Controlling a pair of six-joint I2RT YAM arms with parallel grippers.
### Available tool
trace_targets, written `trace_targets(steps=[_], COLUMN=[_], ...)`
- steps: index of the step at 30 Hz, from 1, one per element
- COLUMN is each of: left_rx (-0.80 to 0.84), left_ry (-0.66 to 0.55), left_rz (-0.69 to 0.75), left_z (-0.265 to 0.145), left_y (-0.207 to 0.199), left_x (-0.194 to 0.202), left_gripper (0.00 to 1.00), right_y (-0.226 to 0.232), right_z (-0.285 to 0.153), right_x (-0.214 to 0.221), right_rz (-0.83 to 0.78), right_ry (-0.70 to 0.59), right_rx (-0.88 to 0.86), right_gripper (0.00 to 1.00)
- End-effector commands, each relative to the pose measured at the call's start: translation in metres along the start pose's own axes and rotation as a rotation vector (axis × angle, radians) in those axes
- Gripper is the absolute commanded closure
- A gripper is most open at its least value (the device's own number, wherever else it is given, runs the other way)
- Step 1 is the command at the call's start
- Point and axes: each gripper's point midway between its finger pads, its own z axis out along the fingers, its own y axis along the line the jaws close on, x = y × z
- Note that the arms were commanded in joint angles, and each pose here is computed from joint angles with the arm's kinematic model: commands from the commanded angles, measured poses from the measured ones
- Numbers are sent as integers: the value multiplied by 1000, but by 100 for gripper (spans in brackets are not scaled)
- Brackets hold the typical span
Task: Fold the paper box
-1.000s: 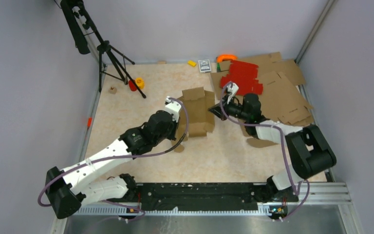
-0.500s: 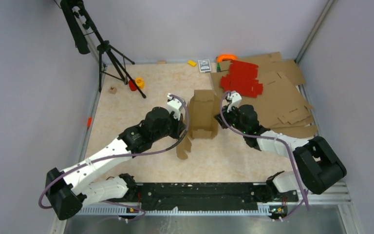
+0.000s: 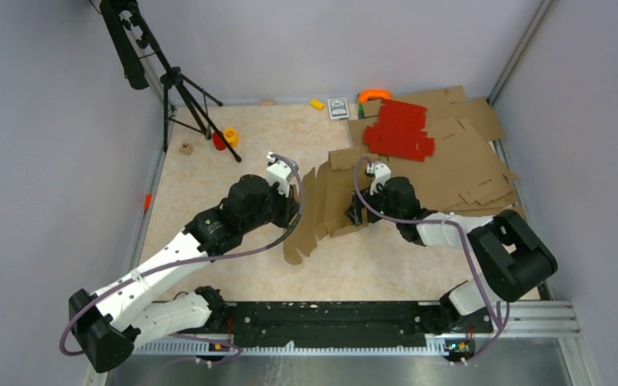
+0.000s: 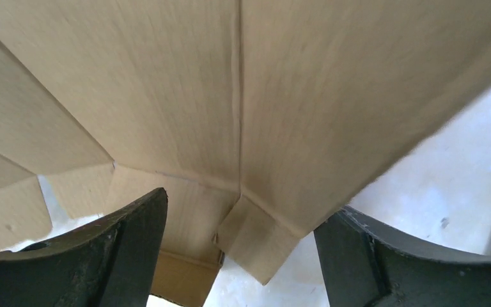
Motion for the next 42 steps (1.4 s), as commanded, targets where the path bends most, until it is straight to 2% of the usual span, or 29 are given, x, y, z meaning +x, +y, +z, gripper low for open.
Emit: trace_targets(steps=[1, 7, 12, 21, 28, 34, 42], left_rx=[28, -15, -11, 24, 23, 132, 166], left_ry=[-55, -67, -18, -8, 32, 72, 102], left_rz=[6, -8, -34, -89, -75, -126, -106], left_z=[-5, -9, -5, -9, -22, -29, -16], left_y=[-4, 6, 10, 13, 17, 5, 8], left_x=[-13, -30, -30, -40, -53, -55, -36], left_gripper=[100, 100, 100, 100, 99, 99, 99], right_y=[17, 44, 63, 50, 37, 33, 49], right_z=[3, 1, 4, 20, 20, 17, 9], right_x=[13, 38, 48, 70, 68, 60, 49], right_rz=[-23, -187, -268, -370, -390, -377, -318], right_ry=[61, 124, 153, 251, 255, 223, 156], right_rx=[-61, -109, -163, -47, 36, 65, -21], right_gripper=[17, 13, 9, 9, 9, 9, 9])
